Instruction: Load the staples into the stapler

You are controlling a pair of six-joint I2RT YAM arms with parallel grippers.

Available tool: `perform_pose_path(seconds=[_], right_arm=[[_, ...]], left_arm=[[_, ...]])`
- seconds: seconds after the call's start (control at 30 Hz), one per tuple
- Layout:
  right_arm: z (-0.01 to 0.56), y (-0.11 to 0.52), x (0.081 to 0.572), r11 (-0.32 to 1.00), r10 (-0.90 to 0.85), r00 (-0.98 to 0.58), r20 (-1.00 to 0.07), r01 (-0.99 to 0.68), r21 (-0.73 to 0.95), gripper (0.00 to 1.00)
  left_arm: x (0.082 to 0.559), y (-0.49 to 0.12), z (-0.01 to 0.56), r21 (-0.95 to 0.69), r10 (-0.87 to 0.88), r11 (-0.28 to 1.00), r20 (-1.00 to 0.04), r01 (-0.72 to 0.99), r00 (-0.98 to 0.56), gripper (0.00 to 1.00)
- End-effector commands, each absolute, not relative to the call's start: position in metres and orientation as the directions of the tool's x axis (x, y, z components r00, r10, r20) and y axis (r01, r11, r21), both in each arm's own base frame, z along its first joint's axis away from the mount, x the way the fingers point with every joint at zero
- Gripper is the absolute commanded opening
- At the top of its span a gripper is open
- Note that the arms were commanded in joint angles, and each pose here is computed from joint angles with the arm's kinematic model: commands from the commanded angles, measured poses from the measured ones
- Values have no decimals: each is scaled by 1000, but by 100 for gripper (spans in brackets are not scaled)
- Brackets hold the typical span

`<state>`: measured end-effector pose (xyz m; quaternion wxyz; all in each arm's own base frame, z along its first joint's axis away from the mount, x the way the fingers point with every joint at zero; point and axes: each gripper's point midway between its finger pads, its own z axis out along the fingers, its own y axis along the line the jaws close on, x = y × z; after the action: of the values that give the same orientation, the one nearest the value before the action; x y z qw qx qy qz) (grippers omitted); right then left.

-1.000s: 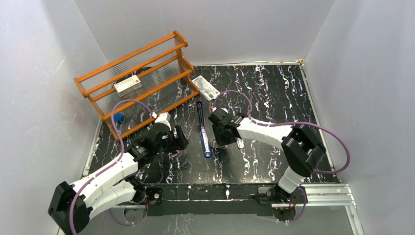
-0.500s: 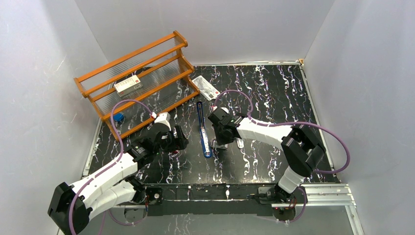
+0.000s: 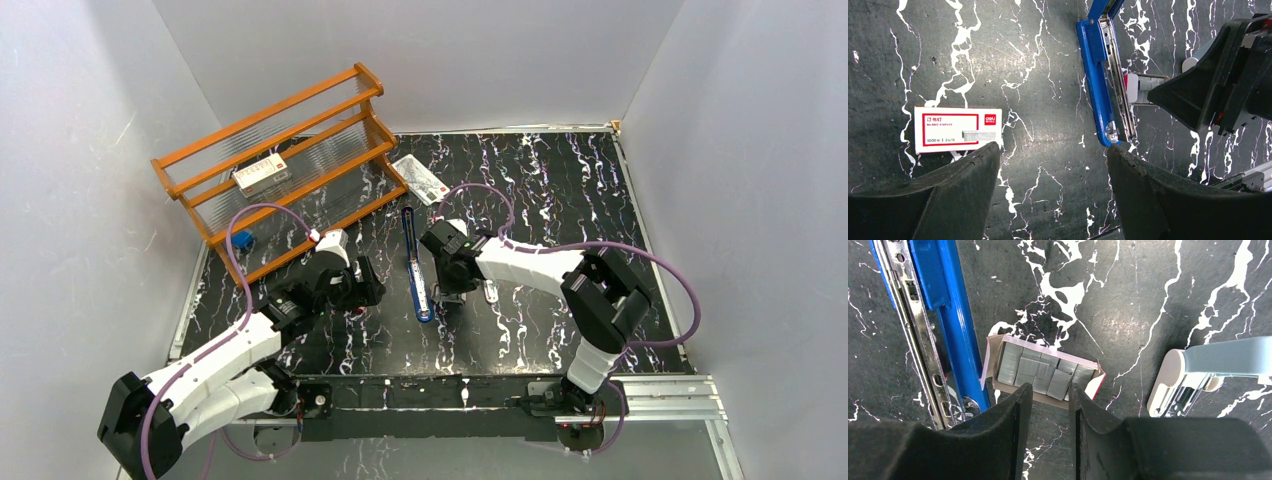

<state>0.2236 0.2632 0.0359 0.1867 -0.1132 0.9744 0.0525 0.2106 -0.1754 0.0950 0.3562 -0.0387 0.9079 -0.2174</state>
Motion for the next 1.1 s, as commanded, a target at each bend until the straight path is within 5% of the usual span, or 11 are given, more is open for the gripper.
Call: perform_pose_path(seconds=[0.0, 0.5, 0.8, 1.07], right_arm=[[42, 262, 234, 980, -164, -902, -400, -194, 35, 42], [32, 258, 234, 989, -135, -912, -387, -150, 9, 41], [35, 258, 233, 989, -118, -910, -398, -141, 30, 25], [48, 260, 234, 989, -93, -900, -425, -132, 63, 23]], left_arm=[[215, -173, 99, -424, -238, 902, -649, 84, -722, 76], [216, -174, 99, -419, -233, 904, -648, 84, -725, 76], [216, -174, 100, -420, -233, 903, -650, 87, -724, 76], [215, -173, 101, -423, -236, 902, -650, 86, -723, 76]])
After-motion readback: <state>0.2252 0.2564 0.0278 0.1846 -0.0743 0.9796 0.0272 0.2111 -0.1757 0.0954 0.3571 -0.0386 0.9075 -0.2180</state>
